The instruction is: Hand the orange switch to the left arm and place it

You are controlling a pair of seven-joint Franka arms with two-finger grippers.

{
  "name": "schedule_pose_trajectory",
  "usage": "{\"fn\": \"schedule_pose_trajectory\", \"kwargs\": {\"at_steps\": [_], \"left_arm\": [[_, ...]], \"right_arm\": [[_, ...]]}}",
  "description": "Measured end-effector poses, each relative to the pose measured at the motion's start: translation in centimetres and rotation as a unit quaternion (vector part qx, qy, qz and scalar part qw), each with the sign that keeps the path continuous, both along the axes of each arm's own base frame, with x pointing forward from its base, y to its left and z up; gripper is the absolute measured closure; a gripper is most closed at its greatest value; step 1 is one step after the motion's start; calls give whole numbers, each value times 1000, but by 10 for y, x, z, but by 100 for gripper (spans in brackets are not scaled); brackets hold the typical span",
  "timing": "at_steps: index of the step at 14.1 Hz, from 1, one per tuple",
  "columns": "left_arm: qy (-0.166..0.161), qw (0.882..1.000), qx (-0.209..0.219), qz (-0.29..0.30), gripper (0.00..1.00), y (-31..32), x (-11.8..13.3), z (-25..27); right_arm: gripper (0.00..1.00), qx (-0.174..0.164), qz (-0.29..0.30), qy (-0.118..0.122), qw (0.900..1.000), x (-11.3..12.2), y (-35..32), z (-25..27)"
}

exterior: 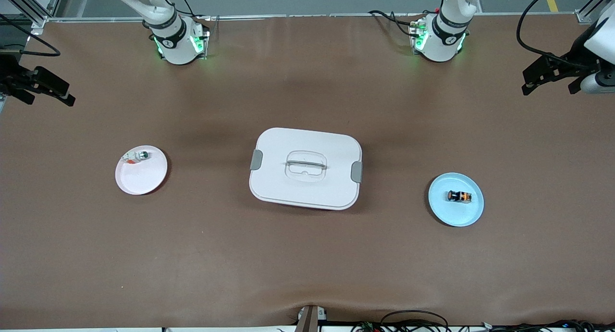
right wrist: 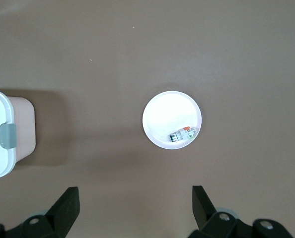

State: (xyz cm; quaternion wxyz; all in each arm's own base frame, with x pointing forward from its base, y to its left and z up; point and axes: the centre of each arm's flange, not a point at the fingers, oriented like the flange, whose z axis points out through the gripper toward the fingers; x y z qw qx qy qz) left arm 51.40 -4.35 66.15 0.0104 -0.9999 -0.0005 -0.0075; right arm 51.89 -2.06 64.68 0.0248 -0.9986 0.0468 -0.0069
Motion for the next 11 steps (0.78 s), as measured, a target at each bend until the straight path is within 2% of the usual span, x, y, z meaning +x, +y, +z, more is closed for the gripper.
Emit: {"fn": "schedule_pose_trajectory", "kwargs": {"at_steps": [11], "left_arm": [[0,1000,0,0,0,0,0,0]], "right_arm": [[0,0,3,1,1000,0,4,-1]]}}
